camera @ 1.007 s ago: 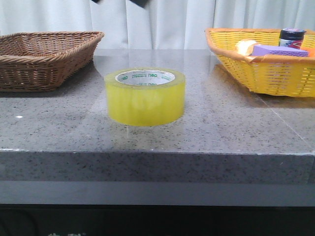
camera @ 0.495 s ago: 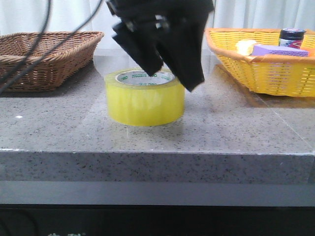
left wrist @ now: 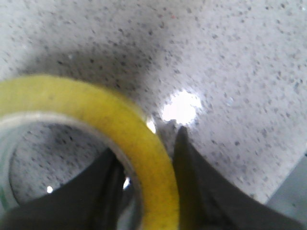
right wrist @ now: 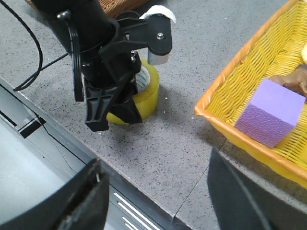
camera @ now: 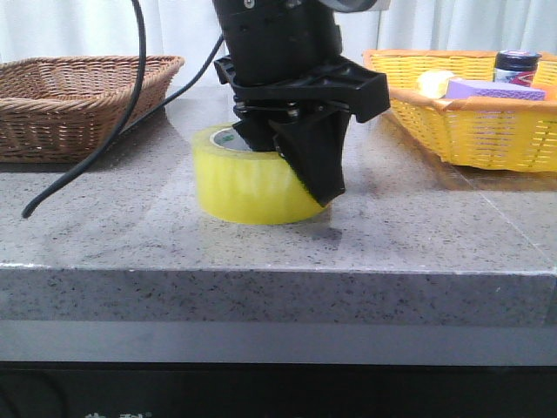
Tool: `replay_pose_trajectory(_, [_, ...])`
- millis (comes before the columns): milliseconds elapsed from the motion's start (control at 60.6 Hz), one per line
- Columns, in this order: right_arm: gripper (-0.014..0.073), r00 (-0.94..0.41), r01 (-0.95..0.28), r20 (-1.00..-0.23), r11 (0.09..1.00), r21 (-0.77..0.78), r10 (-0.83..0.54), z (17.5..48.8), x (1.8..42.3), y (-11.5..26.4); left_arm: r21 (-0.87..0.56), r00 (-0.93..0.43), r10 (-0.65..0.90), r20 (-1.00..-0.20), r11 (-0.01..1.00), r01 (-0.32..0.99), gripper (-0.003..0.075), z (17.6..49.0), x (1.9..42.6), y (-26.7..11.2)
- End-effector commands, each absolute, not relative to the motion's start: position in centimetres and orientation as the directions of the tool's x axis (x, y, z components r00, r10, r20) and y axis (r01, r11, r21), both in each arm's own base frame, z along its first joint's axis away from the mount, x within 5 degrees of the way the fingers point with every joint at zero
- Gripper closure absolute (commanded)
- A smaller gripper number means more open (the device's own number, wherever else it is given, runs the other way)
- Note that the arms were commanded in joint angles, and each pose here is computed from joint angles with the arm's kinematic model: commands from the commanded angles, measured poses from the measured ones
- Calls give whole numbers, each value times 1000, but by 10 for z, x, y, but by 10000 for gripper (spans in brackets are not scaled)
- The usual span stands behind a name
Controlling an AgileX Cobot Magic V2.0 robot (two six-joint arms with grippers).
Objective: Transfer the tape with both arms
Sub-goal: 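Lower the left gripper onto the tape roll and grasp its rim, then lift the tape roll with the left gripper toward the brown basket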
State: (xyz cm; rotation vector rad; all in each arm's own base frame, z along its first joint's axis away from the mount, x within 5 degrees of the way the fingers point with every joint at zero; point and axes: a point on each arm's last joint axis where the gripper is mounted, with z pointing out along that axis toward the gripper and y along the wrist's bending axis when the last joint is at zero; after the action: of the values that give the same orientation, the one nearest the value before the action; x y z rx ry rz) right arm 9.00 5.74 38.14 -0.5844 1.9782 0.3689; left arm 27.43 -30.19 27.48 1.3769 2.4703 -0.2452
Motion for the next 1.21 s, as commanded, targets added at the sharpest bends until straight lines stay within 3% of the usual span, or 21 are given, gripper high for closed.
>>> replay_pose_trajectory(0, [131,-312,-540,-930,842,8,-192,395,91,57,-1,-477,766,-431,529,849,554,310,269,-301])
replay_pose_trajectory(281, [131,-312,-540,-930,842,8,-192,395,91,57,30,-459,723,-516,551,834,554,362,278,-291])
replay_pose_trajectory(660, [131,-312,-540,-930,842,8,-192,395,91,57,63,-529,580,-619,709,703,554,421,325,-224])
replay_pose_trajectory(908, [131,-312,-540,-930,842,8,-192,395,91,57,85,-600,486,-636,816,571,554,430,356,-166])
replay_pose_trajectory(1189, [131,-312,-540,-930,842,8,-192,395,91,57,80,-685,392,-614,894,440,554,418,386,-111])
